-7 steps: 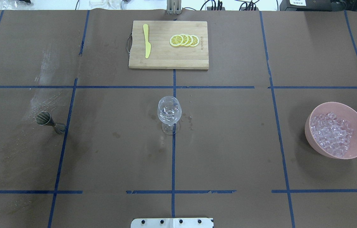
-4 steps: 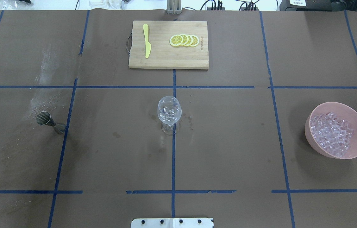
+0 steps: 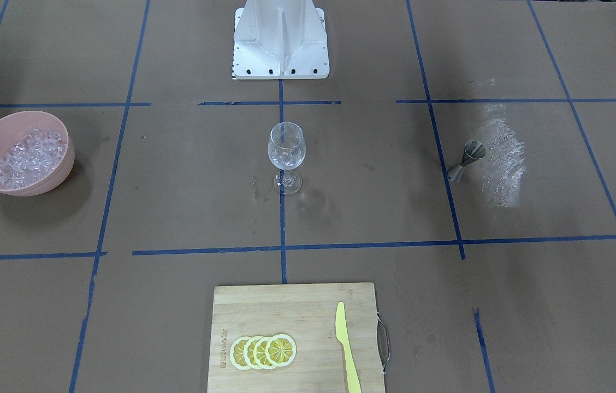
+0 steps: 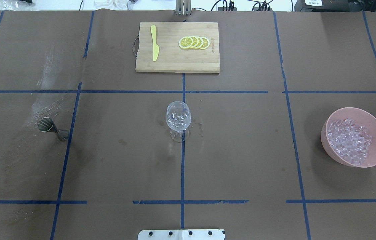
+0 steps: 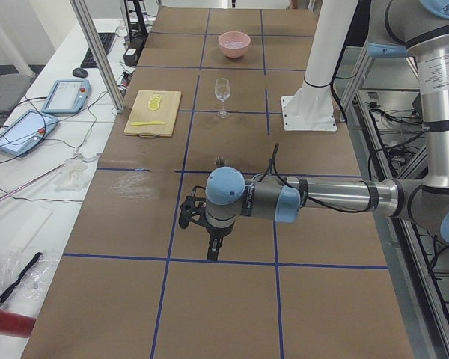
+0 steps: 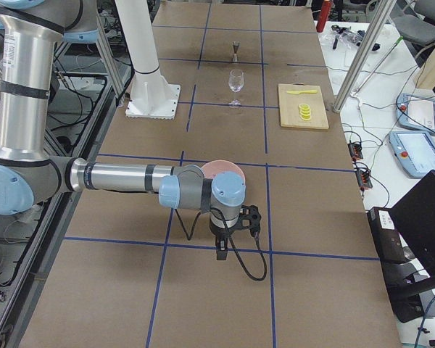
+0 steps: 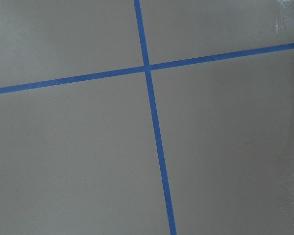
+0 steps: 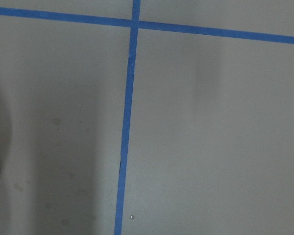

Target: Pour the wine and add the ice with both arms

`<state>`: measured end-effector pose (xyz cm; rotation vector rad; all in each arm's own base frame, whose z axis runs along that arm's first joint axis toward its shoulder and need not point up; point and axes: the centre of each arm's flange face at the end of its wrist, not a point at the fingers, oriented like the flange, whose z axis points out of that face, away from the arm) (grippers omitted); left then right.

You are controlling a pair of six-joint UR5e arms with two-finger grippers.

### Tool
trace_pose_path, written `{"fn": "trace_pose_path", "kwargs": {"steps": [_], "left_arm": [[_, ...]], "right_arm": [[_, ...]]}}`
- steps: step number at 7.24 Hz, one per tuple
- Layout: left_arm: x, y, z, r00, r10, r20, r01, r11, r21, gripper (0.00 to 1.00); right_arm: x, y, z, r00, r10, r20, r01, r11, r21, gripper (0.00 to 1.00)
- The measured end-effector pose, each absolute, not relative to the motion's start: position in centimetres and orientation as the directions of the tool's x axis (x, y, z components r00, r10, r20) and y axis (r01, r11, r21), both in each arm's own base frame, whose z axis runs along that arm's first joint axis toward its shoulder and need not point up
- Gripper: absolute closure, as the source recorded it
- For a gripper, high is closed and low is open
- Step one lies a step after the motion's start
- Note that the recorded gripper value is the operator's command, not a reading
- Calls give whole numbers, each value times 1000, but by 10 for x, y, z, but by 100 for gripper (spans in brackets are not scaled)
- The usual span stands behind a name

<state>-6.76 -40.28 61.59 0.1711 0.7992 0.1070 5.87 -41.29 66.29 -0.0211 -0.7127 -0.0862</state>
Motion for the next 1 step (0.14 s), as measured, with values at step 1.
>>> {"fn": "trace_pose_path", "kwargs": {"steps": [1], "left_arm": [[-68, -403, 616, 693, 161, -703, -31, 981, 194, 0]], "right_arm": [[59, -413, 663, 753, -72, 654, 86, 996, 10, 0]]}}
